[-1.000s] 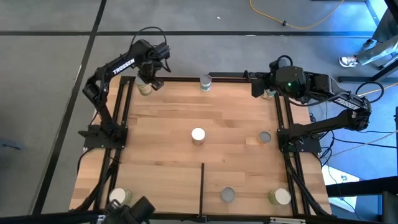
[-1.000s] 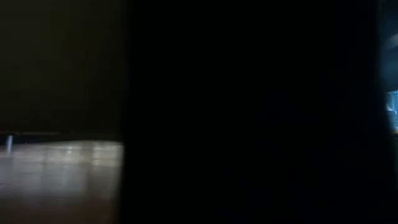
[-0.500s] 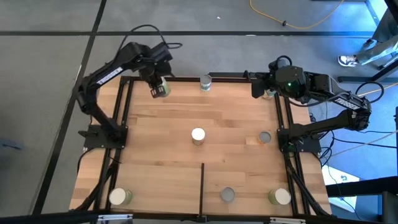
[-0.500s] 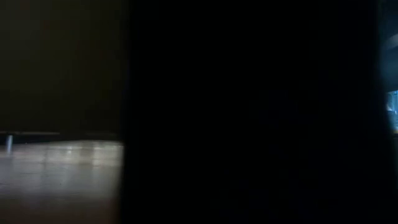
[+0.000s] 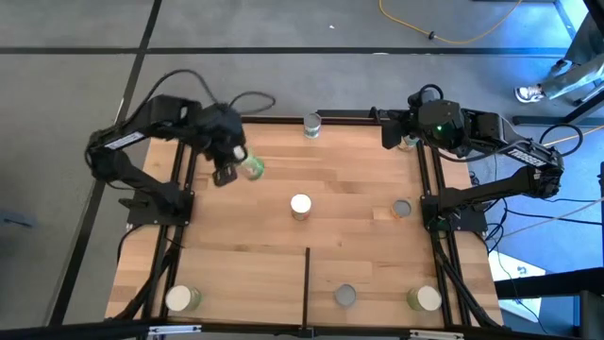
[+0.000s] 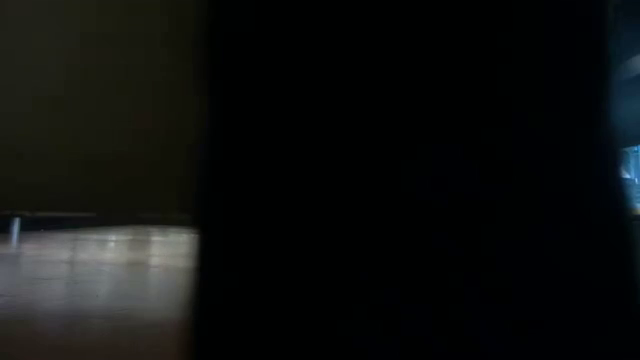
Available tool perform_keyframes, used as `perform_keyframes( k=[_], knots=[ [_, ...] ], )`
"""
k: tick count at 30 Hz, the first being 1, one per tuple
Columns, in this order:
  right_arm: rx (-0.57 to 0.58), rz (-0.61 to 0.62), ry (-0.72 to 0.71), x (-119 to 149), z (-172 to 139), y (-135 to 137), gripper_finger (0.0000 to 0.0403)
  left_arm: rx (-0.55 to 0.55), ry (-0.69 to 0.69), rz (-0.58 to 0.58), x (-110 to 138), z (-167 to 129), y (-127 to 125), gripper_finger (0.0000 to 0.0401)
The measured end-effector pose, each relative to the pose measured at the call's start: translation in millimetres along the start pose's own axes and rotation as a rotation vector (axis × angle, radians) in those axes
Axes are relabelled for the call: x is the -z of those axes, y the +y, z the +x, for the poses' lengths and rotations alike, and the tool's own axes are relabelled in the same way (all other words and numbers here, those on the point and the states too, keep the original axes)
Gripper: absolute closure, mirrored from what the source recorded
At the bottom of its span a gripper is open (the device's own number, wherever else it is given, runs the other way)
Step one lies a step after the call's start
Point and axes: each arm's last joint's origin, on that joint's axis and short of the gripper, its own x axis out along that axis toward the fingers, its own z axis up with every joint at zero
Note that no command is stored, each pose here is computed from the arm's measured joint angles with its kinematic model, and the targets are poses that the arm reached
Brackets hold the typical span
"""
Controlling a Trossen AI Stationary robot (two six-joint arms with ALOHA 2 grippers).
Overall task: Pick and place cans onto a shelf
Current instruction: Put the canned oranges on the shelf
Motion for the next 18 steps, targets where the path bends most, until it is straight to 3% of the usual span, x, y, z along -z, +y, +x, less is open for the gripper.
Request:
perform_keyframes(
  k=[4, 11, 18],
  knots=[
    [0.0, 0.007, 0.0, 0.0, 0.0, 0.0, 0.0375, 0.05, 0.034, -0.047, 26.9, -1.5, -18.3, 0.0401],
    [0.0, 0.025, 0.0, 0.0, 0.0, 0.0, 0.0375, 0.18, 0.213, -0.078, 69.9, 8.5, -51.7, 0.0401],
    [0.001, 0.025, 0.0, 0.0, 0.0, 0.0, 0.0375, 0.22, 0.327, -0.08, 102.7, 4.5, -84.3, 0.0401]
  ],
)
